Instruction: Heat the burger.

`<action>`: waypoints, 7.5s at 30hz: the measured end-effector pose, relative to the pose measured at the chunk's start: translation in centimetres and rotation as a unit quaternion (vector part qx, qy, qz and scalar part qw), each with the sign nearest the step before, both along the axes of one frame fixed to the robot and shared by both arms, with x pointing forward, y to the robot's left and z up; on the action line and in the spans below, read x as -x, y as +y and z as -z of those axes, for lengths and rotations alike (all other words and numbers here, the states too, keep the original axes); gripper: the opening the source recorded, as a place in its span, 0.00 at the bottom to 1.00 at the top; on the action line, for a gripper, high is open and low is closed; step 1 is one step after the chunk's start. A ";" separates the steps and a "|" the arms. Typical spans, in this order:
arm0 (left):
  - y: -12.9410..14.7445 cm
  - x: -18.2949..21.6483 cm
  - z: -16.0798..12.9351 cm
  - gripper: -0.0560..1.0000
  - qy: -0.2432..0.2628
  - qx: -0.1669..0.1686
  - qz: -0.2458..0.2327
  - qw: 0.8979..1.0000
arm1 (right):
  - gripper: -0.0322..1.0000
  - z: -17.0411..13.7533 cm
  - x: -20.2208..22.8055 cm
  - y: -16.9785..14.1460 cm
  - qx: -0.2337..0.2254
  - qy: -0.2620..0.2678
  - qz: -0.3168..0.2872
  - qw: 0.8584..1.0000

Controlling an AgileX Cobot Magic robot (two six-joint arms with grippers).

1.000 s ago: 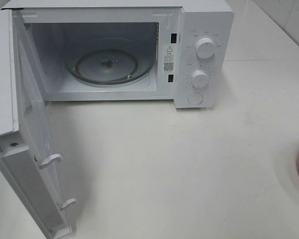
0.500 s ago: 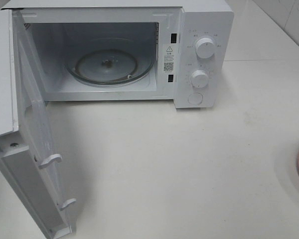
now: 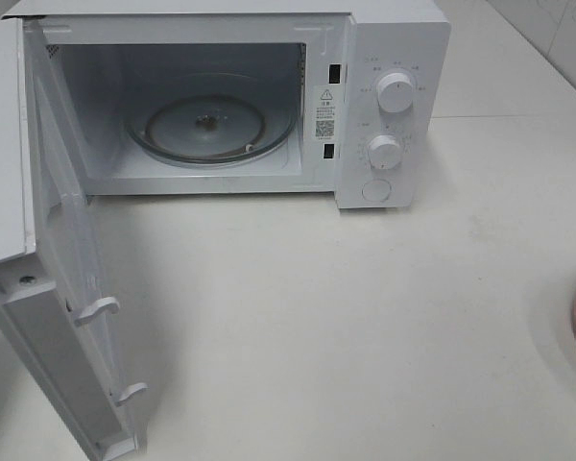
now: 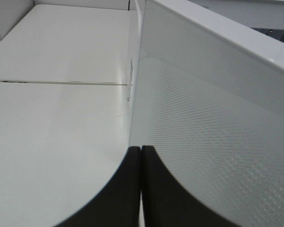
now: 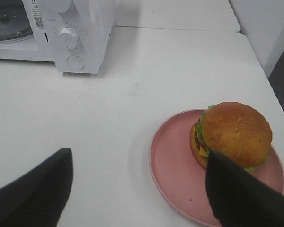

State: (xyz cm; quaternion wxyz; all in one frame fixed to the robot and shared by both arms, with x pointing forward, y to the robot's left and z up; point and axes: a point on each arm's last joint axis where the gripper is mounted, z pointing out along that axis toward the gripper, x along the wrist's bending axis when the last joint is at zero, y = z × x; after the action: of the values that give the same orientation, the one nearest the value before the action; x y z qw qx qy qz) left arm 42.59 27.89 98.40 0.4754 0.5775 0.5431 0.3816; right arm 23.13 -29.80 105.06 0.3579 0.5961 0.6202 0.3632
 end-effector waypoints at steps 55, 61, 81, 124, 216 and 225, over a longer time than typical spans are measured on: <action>-18.4 -11.1 2.0 0.05 -0.061 0.055 0.243 0.967 | 0.76 0.0 0.0 0.0 0.000 0.000 0.000 1.000; -19.2 -12.4 2.2 0.05 -0.055 0.072 0.234 0.968 | 0.76 0.0 0.0 0.0 0.000 0.000 0.000 1.000; -23.7 -15.8 1.9 0.05 -0.076 0.069 0.281 0.954 | 0.76 0.0 0.0 0.0 0.000 0.000 0.000 1.000; -22.4 -9.0 0.2 0.97 0.327 -0.143 0.240 0.903 | 0.76 0.0 0.0 0.0 0.000 0.000 0.000 1.000; 1.3 19.6 -7.3 0.98 0.099 -0.012 -0.055 0.993 | 0.76 0.0 0.0 0.0 0.000 0.000 0.000 1.000; 1.3 19.6 -7.3 0.98 0.099 -0.012 -0.055 0.993 | 0.76 0.0 0.0 0.0 0.000 0.000 0.000 1.000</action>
State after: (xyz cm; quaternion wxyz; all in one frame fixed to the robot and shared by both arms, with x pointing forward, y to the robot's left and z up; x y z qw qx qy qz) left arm 23.03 29.23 105.69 0.3902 0.5877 0.6138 0.3544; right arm 23.13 -29.80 105.06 0.3579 0.5961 0.6202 0.3632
